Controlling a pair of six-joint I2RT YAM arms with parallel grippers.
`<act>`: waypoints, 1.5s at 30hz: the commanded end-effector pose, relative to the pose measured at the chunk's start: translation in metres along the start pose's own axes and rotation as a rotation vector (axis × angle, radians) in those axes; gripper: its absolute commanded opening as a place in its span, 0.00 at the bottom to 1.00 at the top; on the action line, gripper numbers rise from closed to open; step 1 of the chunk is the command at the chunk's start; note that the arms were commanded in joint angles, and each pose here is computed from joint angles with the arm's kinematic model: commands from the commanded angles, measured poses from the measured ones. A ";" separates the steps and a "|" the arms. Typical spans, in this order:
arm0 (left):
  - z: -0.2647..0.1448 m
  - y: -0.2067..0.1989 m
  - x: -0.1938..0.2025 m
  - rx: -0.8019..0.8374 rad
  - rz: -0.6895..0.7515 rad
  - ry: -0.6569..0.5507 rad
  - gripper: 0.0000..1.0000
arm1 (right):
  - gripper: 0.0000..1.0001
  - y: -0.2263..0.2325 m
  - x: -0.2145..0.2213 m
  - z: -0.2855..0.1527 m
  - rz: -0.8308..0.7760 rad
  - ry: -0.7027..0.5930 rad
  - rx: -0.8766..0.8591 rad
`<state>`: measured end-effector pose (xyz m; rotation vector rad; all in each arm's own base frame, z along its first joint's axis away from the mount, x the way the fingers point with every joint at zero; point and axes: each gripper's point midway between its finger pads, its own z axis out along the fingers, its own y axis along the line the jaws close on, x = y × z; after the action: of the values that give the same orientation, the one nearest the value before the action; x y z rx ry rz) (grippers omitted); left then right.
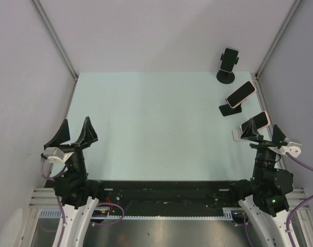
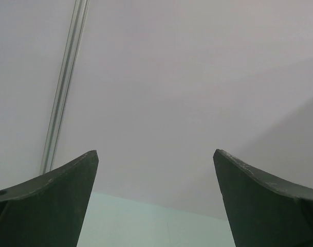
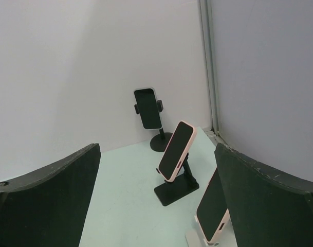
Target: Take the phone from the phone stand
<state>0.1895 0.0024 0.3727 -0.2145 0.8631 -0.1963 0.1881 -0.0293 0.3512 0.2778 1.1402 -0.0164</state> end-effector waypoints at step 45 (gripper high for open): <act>-0.010 -0.030 0.014 0.104 -0.092 0.199 1.00 | 1.00 -0.104 0.117 0.091 0.166 0.831 0.620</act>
<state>0.1997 -0.0328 0.3474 -0.1464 1.0826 -0.3458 0.3172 -0.1086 0.2536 0.8192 1.9794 -0.0659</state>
